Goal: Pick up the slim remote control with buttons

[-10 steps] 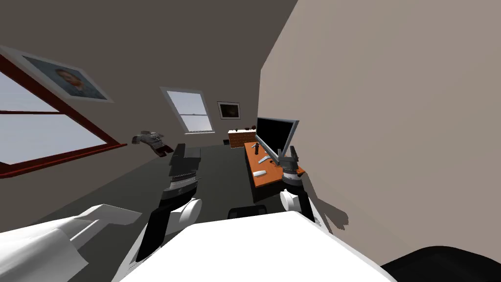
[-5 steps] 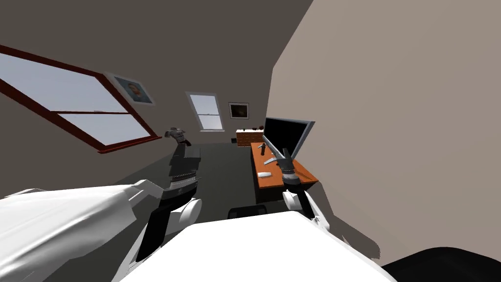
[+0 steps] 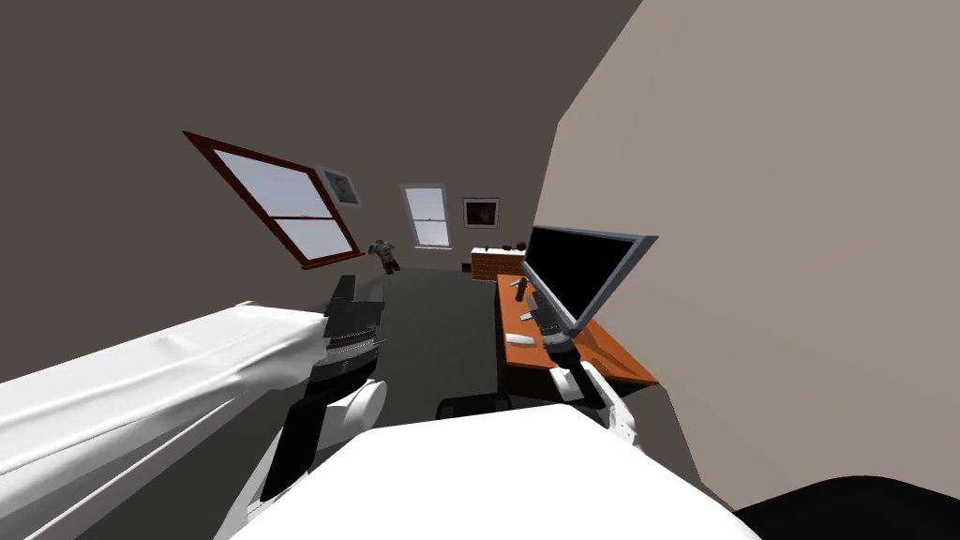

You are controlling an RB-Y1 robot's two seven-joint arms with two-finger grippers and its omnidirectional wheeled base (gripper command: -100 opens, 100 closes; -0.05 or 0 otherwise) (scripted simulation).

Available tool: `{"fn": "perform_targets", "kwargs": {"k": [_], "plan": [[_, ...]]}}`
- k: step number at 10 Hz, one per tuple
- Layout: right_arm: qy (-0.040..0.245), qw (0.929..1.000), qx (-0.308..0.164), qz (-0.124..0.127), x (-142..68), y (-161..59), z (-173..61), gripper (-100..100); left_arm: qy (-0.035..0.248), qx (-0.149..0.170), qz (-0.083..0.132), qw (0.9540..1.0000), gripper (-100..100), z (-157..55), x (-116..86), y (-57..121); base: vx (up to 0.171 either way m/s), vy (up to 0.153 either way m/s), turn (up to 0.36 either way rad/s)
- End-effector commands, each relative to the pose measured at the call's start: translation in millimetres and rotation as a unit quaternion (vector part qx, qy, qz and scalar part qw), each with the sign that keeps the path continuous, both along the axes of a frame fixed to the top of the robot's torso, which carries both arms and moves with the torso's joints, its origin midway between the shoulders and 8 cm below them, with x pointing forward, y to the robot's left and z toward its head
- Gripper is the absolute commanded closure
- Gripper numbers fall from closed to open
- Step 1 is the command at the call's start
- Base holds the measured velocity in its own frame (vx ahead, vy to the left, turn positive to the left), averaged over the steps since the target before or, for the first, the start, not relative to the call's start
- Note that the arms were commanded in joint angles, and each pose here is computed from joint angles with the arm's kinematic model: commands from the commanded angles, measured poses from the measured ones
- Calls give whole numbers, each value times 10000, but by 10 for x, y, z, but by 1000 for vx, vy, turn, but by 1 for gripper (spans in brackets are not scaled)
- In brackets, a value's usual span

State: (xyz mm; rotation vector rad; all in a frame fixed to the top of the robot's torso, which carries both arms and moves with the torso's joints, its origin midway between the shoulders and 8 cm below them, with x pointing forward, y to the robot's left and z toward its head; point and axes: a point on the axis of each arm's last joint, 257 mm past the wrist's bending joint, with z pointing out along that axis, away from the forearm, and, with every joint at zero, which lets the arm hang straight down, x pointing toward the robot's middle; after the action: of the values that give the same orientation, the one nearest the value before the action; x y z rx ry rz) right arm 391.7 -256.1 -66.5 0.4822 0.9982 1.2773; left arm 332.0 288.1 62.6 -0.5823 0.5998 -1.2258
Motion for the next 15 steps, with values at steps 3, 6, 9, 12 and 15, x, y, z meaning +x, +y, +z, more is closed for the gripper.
{"fn": "perform_targets", "kwargs": {"k": [3, 6, 9, 12, 15], "plan": [[371, 9967, -716, -46, 130, -96, -396, -100, 0, 0, 0, 10000, 0, 0, 0, 0, -21, -21, 367], [663, 9879, -1401, -60, 208, -208, -721, -100, 1, 0, 1, 10000, 0, 0, 0, 0, -45, -28, 273], [935, 9801, -1748, -97, 244, -332, -998, -100, 0, 0, 0, 10000, 0, 0, 0, 0, -11, -13, 297], [1288, 9612, -2437, -85, 266, -514, -1378, -100, 1, 1, 1, 10000, 0, 0, 0, 1, -17, -14, 334], [1605, 9472, -2775, -107, 246, -690, -1686, -100, 1, 1, 0, 10000, 0, 0, 0, 0, -34, -19, 282]]}}
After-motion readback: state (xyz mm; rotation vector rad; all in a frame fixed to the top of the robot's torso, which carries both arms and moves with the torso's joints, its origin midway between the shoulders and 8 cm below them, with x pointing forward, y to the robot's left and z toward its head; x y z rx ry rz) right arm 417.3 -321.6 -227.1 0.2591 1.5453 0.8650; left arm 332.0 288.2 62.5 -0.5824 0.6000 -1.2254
